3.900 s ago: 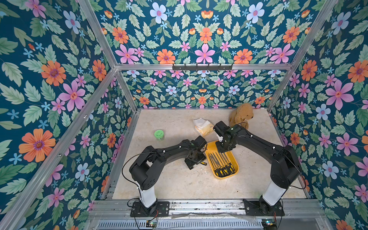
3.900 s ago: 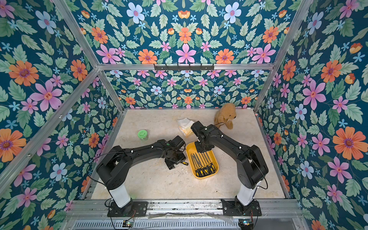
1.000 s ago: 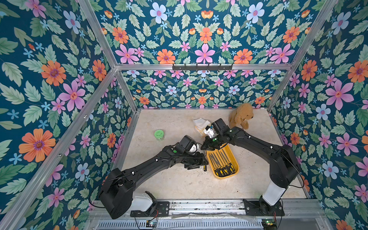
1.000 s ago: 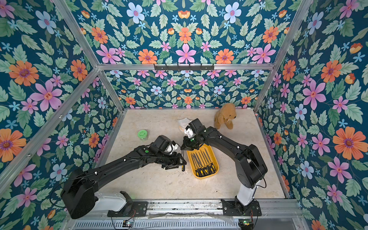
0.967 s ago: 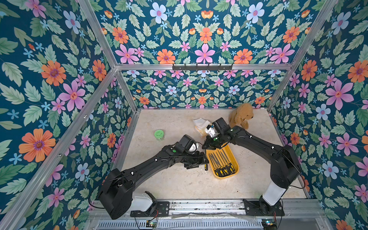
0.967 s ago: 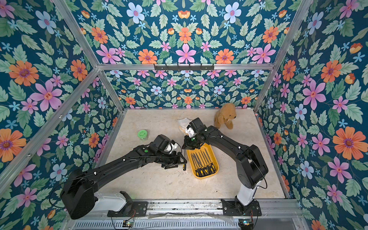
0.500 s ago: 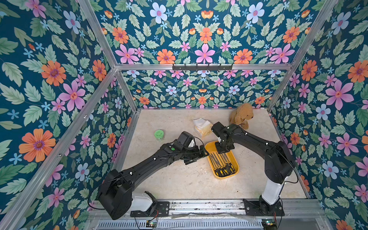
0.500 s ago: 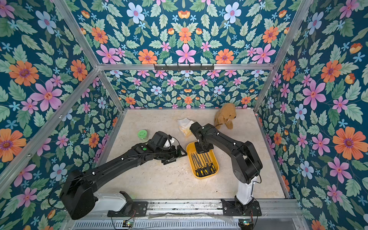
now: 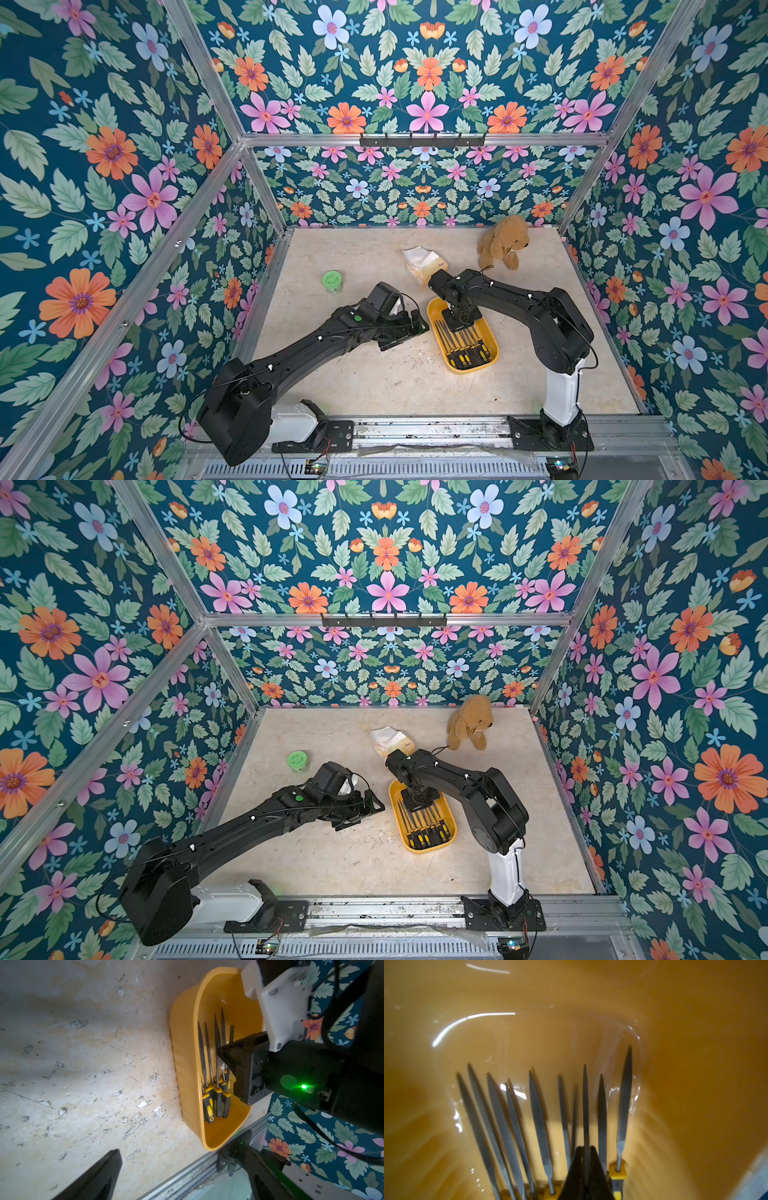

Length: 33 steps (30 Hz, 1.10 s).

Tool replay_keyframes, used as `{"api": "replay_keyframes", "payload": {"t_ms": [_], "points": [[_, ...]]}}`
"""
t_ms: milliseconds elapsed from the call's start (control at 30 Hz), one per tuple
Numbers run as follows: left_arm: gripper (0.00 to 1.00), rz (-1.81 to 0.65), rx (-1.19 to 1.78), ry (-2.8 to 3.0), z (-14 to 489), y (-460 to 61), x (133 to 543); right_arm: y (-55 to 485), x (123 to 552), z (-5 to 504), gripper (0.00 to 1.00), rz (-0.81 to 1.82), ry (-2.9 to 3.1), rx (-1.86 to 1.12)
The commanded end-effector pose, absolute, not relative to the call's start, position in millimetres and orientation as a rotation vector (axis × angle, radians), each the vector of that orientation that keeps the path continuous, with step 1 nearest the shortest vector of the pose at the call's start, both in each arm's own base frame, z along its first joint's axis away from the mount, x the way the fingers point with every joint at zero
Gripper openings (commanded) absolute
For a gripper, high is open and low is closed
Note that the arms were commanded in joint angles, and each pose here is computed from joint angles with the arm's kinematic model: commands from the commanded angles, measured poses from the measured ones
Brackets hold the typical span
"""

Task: Put the file tool into the storage box
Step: Place the file tool in the storage box, then reset both arms

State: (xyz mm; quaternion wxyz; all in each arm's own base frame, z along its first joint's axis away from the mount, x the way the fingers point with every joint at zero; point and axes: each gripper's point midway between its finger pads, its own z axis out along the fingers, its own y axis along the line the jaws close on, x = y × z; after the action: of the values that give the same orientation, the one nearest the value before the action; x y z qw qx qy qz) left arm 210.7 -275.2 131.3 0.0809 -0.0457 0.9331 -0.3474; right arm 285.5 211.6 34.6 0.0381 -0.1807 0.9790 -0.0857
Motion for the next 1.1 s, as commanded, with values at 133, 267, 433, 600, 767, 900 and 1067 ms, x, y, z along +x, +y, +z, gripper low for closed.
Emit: {"api": "replay_keyframes", "payload": {"t_ms": [133, 267, 433, 600, 767, 900, 1067], "points": [[0.99, -1.022, -0.137, 2.767, 132, -270, 217, 213, 296, 50, 0.21, -0.283, 2.95, -0.52], [0.99, -0.998, -0.148, 2.76, 134, -263, 223, 208, 305, 75, 0.32, -0.271, 2.912, -0.45], [1.0, -0.871, -0.198, 2.701, 145, -239, 246, 187, 329, 126, 0.38, -0.172, 2.82, -0.254], [1.0, -0.522, -0.328, 2.446, 196, -172, 316, 139, 374, 208, 0.5, 0.031, 2.49, 0.07], [1.0, -0.241, -0.535, 2.108, 239, -71, 381, 61, 389, 244, 0.71, 0.101, 2.101, 0.349], [1.0, -0.028, -0.708, 1.877, 234, 17, 399, 13, 383, 242, 0.89, 0.022, 1.885, 0.463], [1.0, 0.244, -0.631, 1.758, 196, 69, 400, -19, 366, 234, 1.0, -0.087, 1.667, 0.526]]}}
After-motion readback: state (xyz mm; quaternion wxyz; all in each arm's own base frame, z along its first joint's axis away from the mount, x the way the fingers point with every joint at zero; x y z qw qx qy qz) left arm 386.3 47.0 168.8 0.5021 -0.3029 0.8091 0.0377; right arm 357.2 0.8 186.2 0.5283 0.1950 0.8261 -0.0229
